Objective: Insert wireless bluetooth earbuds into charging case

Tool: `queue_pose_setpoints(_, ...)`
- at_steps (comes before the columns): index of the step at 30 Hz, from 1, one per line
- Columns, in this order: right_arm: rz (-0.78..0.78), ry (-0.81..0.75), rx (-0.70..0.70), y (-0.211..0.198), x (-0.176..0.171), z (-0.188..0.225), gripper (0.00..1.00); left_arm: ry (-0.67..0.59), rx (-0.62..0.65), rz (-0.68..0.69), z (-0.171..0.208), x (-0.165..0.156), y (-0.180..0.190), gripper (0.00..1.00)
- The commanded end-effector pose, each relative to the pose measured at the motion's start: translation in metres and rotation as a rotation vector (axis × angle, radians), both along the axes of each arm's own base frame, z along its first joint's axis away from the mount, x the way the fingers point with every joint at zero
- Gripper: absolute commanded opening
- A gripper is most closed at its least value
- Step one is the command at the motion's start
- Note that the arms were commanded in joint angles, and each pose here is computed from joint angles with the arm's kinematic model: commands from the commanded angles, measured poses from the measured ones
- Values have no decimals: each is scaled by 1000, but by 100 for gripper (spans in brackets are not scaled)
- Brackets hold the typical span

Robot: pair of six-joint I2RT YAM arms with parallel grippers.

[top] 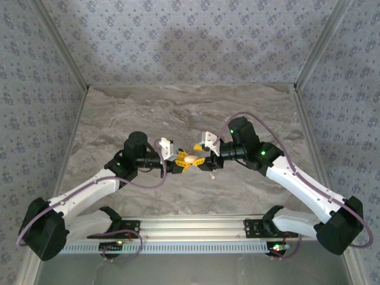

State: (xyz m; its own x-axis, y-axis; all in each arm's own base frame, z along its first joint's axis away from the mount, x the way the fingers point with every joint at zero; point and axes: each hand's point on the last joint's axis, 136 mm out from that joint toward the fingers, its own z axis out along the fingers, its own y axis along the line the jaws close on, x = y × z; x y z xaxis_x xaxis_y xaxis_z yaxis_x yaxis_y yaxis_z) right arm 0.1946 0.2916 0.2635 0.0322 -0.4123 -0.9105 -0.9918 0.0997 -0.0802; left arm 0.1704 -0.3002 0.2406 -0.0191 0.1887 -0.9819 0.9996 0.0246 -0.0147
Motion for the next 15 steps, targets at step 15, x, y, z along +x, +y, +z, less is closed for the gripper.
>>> queue_pose_setpoints(15, -40, 1, 60, -4, 15, 13, 53, -5, -26, -52, 6, -10, -1, 16)
